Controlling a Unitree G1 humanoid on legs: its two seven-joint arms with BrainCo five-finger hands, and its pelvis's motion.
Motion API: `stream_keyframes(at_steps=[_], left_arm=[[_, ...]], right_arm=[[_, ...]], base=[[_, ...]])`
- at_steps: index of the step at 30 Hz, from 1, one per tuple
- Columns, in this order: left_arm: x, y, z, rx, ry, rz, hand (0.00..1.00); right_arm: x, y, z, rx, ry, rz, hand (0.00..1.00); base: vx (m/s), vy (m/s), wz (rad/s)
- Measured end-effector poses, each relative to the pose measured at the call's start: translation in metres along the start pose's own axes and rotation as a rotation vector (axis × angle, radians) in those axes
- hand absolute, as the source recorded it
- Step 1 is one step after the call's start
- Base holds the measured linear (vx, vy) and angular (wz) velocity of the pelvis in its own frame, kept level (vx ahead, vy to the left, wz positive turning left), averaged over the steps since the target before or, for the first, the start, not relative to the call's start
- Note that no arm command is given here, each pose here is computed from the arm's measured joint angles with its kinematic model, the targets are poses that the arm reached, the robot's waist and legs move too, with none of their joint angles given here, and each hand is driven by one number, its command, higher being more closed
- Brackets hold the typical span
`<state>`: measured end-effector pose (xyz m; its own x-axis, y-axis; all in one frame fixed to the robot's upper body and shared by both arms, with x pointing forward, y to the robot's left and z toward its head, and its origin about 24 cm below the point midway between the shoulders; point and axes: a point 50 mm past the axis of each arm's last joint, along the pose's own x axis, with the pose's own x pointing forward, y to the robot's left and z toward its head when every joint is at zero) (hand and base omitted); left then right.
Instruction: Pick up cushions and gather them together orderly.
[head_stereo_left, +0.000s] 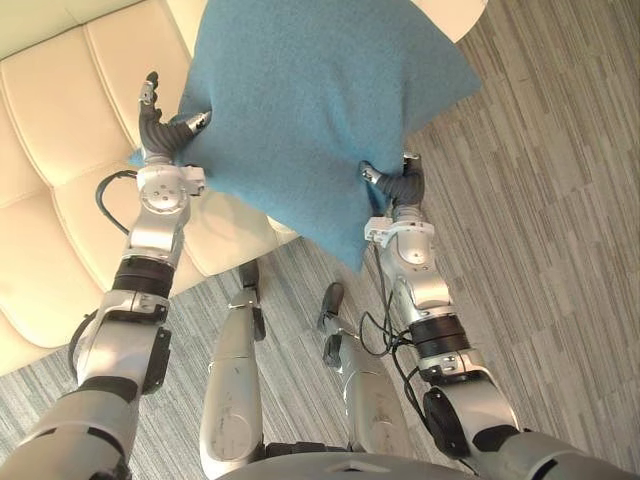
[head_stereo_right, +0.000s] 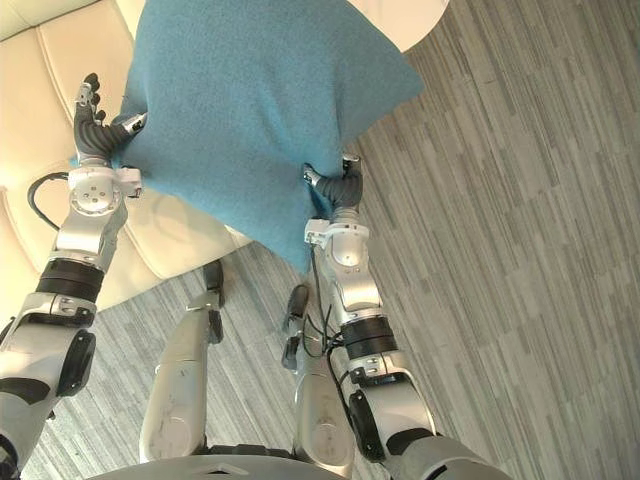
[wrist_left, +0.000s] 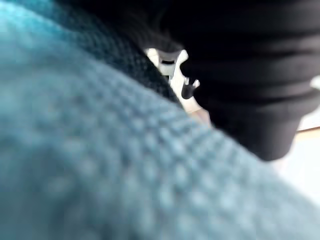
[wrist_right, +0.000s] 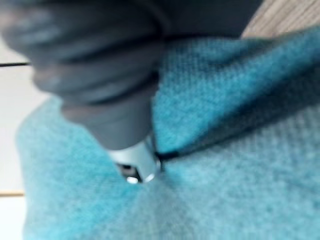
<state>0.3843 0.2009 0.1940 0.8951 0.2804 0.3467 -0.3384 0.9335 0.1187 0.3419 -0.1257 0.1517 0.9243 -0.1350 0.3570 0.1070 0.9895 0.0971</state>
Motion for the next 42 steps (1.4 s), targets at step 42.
stream_keyframes(at_steps=[42], left_arm=[[-0.185,-0.028,-0.121,-0.235,0.453,-0.234,1.00]], right_arm=[[-0.146,-0.060,-0.110,-0.096,0.552,-0.010,1.00]], base=[[0.04,-0.012,0.06]])
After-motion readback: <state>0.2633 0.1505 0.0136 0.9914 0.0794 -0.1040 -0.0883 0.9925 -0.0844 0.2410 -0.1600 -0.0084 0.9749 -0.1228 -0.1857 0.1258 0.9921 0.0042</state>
